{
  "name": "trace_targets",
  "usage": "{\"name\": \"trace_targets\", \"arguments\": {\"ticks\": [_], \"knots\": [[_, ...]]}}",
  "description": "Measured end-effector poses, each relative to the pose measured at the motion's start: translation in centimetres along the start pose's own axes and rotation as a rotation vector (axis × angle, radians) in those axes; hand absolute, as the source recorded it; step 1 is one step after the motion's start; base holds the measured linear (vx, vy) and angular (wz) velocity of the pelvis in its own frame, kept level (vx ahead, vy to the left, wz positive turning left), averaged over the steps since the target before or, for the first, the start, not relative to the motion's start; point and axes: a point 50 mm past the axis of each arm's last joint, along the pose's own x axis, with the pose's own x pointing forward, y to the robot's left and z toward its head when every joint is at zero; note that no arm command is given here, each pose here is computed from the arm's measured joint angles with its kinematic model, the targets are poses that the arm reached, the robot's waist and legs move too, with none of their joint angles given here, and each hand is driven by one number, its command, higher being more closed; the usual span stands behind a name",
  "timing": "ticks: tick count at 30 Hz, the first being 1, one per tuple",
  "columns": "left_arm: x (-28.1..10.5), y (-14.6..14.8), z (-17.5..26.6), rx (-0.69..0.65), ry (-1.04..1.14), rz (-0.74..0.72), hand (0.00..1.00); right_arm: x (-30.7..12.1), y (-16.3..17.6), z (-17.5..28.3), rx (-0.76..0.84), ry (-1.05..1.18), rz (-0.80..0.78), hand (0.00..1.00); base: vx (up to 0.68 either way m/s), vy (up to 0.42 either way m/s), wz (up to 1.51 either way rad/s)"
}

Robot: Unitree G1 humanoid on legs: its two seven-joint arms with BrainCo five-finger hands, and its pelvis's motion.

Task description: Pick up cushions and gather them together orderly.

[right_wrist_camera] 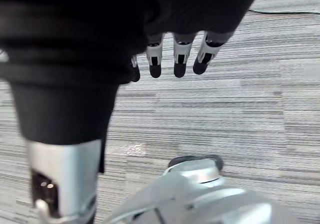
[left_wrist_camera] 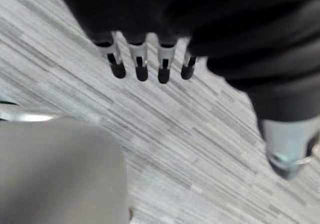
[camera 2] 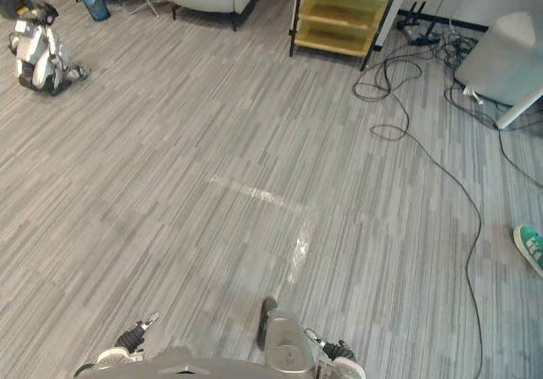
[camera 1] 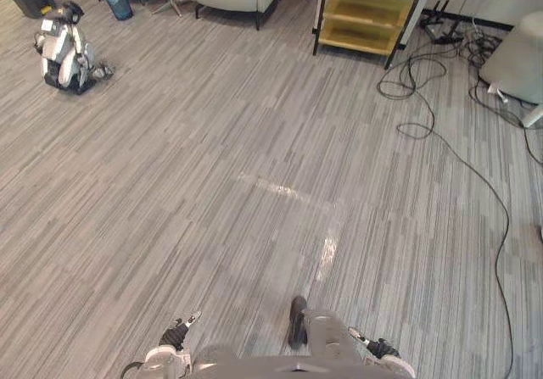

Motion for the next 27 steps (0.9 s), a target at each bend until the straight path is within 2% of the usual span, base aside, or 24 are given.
{"name": "trace_targets", "arguments": {"ticks": [8,14,19,27], "knots": [[-0.2,-0.1,-0.6,0.001,0.002,0.0,0.0,0.1,-0.7,0.1,-0.002,-0.003,-0.017,0.0,0.36,0.124,-0.19],[-0.2,1.4,-0.4,0.012,0.0,0.03,0.0,-0.1,1.6,0.4,-0.001,-0.013,0.039,0.0,0.39,0.149,-0.17],[-0.2,1.2,-0.9,0.049,0.028,0.013,0.0,0.0,1.9,0.9,0.018,-0.029,0.051,0.0,0.22,0.132,-0.54],[-0.4,1.3,-1.5,0.103,0.048,0.009,0.0,0.1,1.4,1.3,-0.035,-0.041,0.043,0.0,0.22,-0.051,-0.02]]}}
